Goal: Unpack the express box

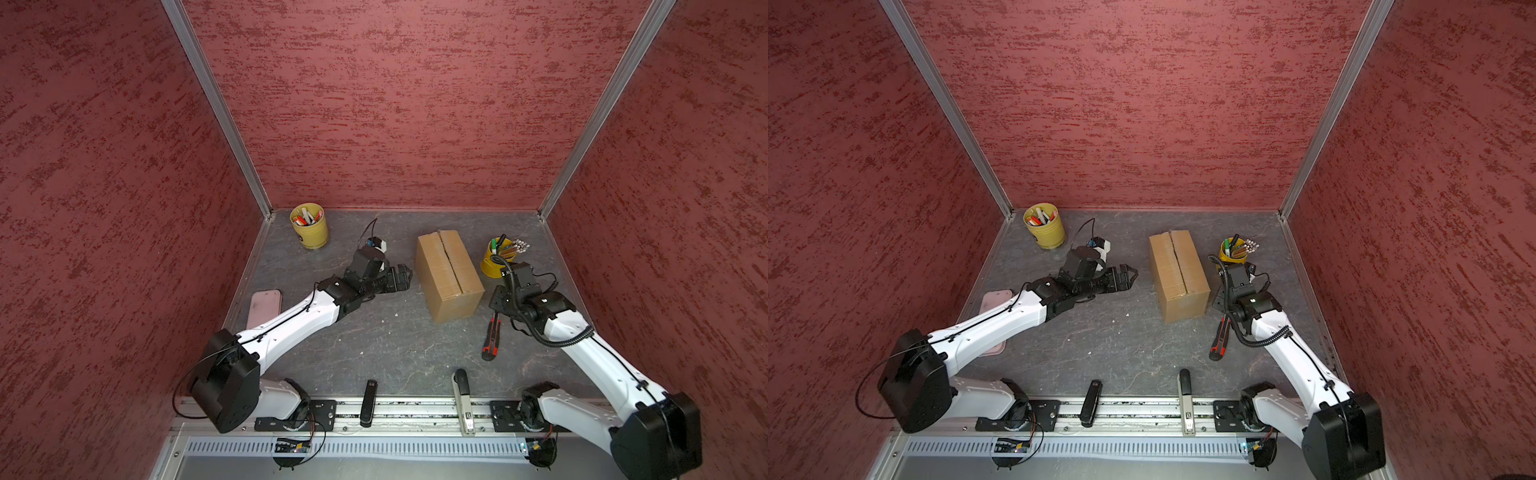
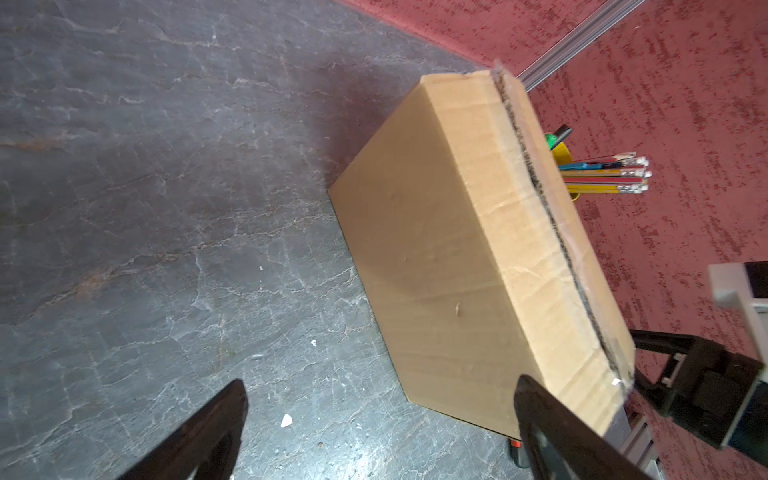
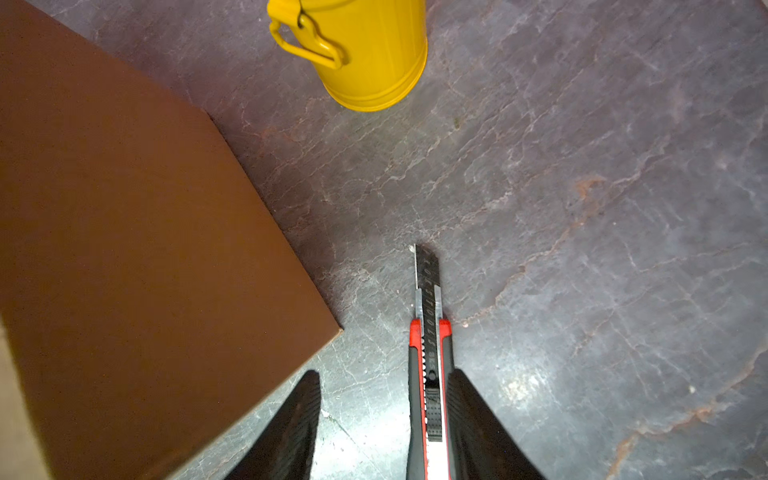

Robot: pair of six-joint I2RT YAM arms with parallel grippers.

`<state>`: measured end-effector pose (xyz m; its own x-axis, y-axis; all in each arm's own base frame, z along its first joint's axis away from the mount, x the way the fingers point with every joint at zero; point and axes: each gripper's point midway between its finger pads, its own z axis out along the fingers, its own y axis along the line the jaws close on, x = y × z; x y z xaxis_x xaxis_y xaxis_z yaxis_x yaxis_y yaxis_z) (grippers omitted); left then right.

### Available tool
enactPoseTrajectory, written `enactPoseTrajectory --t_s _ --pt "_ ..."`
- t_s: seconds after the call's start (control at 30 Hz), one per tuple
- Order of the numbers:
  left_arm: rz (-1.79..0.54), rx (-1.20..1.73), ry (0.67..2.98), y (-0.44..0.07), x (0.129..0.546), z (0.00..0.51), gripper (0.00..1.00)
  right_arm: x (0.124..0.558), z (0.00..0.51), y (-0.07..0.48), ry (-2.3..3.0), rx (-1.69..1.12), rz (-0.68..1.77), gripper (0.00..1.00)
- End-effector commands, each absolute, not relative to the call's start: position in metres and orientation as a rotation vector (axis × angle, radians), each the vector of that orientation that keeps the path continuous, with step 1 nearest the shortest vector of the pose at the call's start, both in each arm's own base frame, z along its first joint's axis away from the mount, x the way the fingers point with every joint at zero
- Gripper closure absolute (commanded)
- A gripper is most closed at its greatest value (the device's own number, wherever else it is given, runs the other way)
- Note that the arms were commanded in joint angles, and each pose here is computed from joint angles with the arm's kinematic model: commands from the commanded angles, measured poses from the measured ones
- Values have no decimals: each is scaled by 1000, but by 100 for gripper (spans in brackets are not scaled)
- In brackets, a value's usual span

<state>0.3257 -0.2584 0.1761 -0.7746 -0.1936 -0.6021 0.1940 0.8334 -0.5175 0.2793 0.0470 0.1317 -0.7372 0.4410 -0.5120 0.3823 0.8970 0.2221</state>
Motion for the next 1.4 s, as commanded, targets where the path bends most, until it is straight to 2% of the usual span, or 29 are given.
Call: enactPoseTrajectory --t_s 0.0,0.43,0.83,1.1,1.37 --pt "-732 -19 2388 -259 328 154 0 302 145 58 2445 512 226 50" --pt "-686 4 2459 -281 338 110 0 339 140 88 2442 338 393 51" --pt "-698 20 2450 -299 355 105 0 365 136 127 2441 208 592 55" --pt "-699 15 2438 -292 350 111 0 368 139 162 2443 129 654 56" --pt "-688 8 2417 -280 336 119 0 356 121 197 2492 87 688 56"
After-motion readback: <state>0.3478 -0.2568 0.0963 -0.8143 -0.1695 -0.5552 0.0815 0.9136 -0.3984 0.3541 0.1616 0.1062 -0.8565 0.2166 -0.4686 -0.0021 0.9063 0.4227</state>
